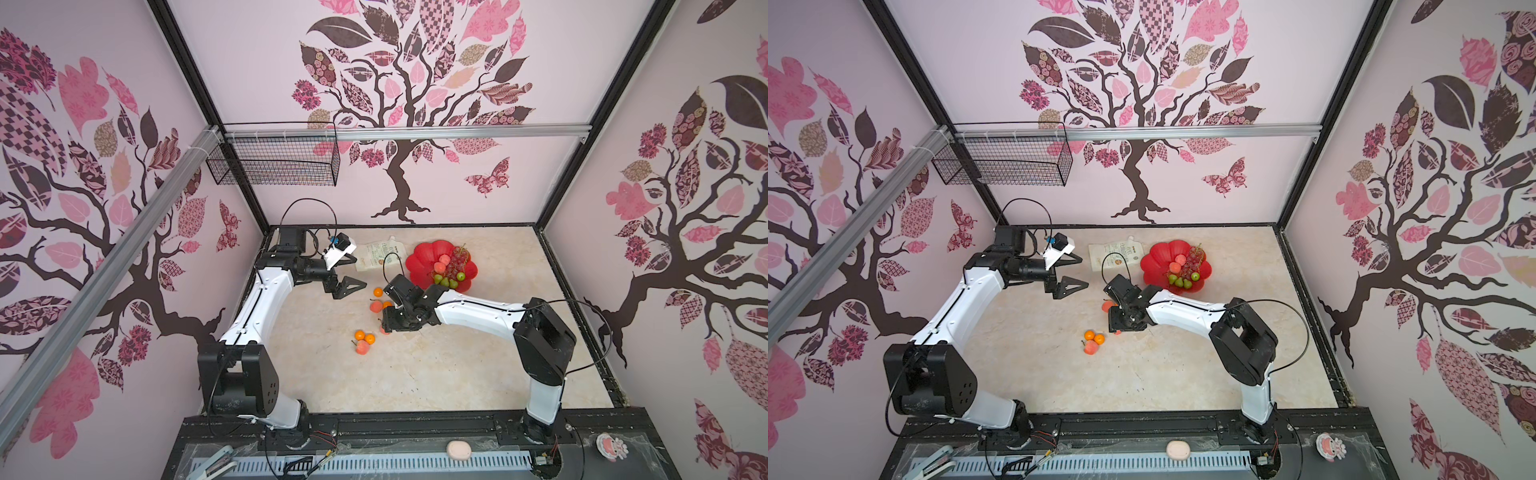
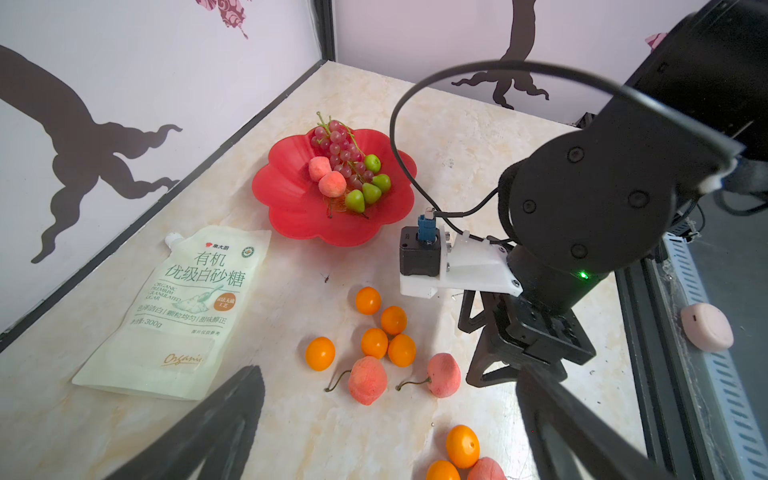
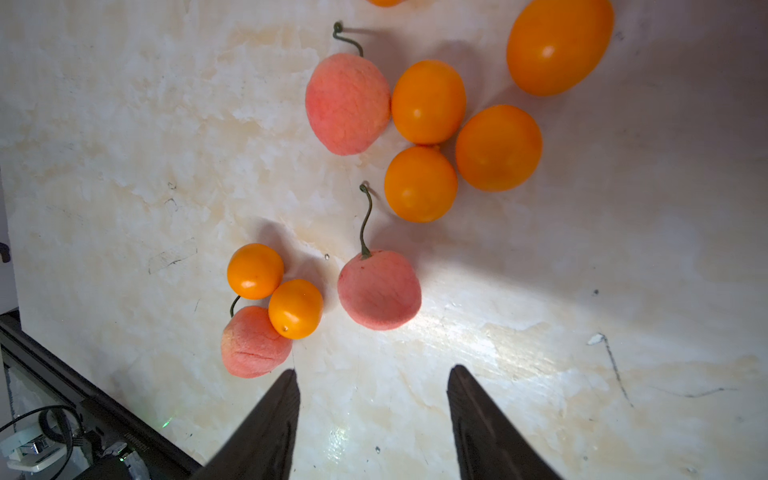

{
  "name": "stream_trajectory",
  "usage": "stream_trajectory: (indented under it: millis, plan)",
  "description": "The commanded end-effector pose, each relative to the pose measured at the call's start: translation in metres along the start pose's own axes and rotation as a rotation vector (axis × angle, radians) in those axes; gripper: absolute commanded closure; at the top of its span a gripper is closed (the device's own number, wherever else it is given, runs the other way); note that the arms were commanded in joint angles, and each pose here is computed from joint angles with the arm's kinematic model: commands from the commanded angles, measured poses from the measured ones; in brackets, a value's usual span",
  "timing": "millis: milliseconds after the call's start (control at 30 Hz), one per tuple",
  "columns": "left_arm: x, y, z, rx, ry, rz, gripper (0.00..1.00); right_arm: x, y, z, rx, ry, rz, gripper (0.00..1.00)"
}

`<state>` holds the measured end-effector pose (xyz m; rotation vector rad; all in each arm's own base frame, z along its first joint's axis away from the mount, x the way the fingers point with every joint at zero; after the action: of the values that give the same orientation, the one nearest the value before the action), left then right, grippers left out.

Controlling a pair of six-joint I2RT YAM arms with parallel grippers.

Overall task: Place and organize the fake fruits in the fruit bowl
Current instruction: 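Move the right gripper over the stemmed pink peach while the left arm draws back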

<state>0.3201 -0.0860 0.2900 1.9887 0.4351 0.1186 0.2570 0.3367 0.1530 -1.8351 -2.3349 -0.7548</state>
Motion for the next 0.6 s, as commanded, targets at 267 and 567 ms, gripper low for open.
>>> stream_trajectory:
  millis: [267, 567]
  plan:
    - [0.0, -0.01, 0.006, 0.001, -0.034, -0.012, 0.01, 0.003, 0.003, 0.03, 0.046, -0.026, -0.011, 0.38]
    - [0.0, -0.009, 0.007, -0.026, -0.051, -0.021, 0.02, -0.001, 0.003, 0.049, 0.064, -0.06, -0.027, 0.38]
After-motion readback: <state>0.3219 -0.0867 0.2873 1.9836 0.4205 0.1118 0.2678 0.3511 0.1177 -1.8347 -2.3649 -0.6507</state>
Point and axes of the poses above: each gripper's point midway between its finger pads, its own z axis out along the fingers, its own x axis along the line the jaws close on, y = z × x, the point moved 8 cm from there along -z, back along the fingers, and after that the axes turned 5 degrees about -z, right-handed, at the moved point
